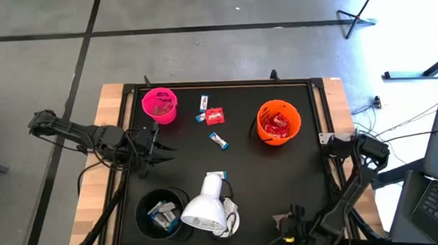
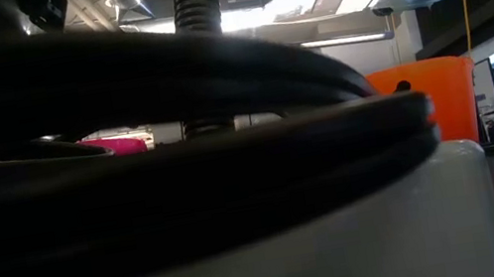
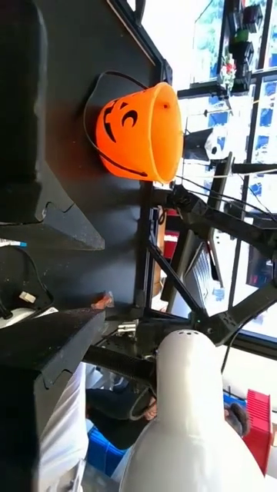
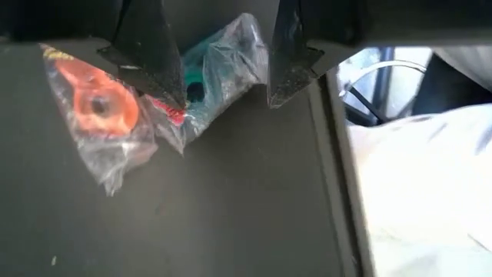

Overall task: Sort candy
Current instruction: Put the green gummy into the pink bucket

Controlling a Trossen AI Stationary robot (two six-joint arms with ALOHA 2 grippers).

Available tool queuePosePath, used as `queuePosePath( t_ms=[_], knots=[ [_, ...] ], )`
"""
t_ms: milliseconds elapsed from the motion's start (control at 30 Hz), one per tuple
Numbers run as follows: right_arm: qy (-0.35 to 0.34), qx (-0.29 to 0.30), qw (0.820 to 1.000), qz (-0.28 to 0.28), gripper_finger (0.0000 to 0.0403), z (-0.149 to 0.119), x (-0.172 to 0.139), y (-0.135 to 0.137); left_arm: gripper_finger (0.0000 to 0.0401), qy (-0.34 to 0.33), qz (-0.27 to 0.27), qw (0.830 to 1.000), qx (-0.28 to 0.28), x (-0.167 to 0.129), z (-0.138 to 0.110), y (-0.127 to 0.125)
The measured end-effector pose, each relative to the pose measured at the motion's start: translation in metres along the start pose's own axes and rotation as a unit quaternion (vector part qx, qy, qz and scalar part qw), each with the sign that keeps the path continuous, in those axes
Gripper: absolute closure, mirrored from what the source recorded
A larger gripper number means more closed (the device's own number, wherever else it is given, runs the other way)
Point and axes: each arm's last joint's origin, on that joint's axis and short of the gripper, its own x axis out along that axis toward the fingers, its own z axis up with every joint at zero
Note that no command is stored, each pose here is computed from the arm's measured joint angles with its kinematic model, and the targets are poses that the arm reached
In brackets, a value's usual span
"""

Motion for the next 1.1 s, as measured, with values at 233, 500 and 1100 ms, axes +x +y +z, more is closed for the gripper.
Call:
queuePosePath(
  t_ms=[233,500,1100],
  knots=[
    [0.026,0.013,0.999,-0.044,0.0240,-0.006,0.007,-0.007,0.0275,0.001,0.002,1.000,-0.001,0.000,0.000,0.000],
    [0.042,0.001,0.996,-0.082,0.0341,-0.008,0.004,-0.015,0.0275,-0.005,0.001,1.000,-0.012,0.000,0.001,0.000],
    [-0.098,0.009,0.993,-0.068,0.0400,0.013,-0.037,-0.019,0.0275,-0.057,0.006,0.998,-0.021,0.000,0.011,-0.001]
  ],
)
